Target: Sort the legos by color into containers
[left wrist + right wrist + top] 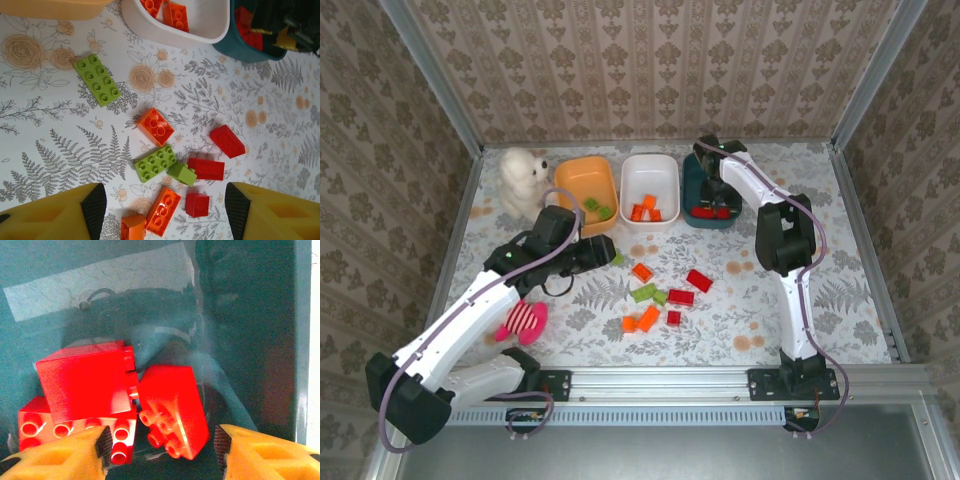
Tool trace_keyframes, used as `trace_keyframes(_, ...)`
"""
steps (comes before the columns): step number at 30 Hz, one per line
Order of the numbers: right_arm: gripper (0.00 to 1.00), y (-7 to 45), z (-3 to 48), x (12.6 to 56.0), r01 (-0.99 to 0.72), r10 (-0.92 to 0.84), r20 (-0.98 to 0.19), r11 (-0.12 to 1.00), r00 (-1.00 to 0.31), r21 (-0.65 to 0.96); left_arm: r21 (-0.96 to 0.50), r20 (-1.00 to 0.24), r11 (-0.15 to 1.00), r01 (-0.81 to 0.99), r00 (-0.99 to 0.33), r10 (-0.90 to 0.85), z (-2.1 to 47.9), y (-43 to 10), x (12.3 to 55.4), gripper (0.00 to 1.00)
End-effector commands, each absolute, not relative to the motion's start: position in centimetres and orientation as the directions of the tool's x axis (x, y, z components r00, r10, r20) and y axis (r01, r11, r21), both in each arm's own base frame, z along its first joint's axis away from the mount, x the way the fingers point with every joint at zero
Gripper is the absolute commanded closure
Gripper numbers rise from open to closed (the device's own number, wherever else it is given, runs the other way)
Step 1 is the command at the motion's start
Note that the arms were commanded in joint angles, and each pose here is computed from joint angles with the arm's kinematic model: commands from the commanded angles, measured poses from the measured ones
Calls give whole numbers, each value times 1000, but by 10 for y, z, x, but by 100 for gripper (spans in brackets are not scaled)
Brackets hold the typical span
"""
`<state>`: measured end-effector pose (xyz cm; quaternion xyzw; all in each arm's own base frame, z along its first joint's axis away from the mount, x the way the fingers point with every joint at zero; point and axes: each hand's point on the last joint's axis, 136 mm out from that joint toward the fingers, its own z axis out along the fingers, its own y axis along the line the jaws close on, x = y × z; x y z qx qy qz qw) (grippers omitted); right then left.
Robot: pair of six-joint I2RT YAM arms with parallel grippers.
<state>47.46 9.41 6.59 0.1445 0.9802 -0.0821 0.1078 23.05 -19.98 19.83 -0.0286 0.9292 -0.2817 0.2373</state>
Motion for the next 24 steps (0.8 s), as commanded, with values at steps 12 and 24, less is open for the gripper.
trace_keyframes(12, 41, 154, 250, 454, 124, 127, -588, 991, -799, 45, -498, -369, 850, 172, -929, -29, 184, -237, 230, 36)
trace_keyframes(24, 40, 173, 249, 261, -133, 134, -626, 924, -768, 360, -480, 68, 830, -284, -955, -287, 112, -294, 207, 45)
